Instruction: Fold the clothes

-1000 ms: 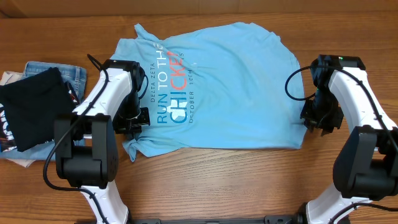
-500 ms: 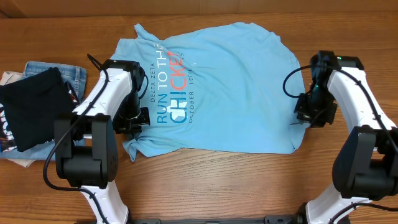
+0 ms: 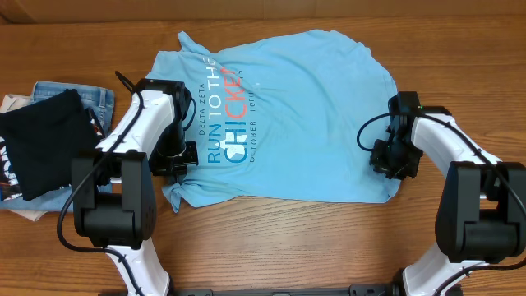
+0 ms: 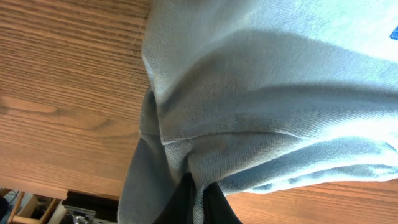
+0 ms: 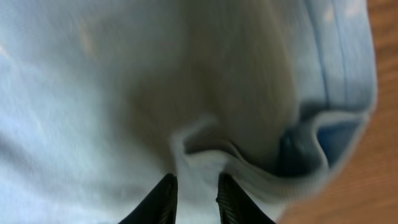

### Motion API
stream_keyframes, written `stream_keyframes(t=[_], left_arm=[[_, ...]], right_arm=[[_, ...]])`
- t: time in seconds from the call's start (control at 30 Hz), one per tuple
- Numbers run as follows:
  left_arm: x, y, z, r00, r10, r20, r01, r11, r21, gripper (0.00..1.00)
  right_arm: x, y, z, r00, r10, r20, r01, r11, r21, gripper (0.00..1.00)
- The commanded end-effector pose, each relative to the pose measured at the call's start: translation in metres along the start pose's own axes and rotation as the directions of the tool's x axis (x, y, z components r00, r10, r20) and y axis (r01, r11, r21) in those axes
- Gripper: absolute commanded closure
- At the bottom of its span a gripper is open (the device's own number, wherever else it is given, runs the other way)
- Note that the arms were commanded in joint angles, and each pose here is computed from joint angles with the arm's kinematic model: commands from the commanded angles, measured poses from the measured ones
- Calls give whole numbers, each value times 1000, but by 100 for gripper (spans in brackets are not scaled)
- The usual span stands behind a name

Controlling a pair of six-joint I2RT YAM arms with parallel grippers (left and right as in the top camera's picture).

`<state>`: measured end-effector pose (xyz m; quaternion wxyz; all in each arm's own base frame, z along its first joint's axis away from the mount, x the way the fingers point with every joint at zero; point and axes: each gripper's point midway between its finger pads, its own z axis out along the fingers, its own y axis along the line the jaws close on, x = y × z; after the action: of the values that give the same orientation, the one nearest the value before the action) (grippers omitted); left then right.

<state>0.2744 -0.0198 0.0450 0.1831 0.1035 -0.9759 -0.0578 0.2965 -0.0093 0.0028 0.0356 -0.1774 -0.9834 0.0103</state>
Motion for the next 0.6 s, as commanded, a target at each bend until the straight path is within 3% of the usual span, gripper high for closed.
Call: stream_keyframes(t=[0.0,0.57], left_arm=[[0,3,0,1000,1,4,-1,1000,-10,96],[-1,0,0,1000,1,5,-1,1000,10,96]], right_arm=[[-5,2,1,1000,6,26,-6,1000,-14,74],[-12,-13,0,997,45,64,-49,996,71,74]])
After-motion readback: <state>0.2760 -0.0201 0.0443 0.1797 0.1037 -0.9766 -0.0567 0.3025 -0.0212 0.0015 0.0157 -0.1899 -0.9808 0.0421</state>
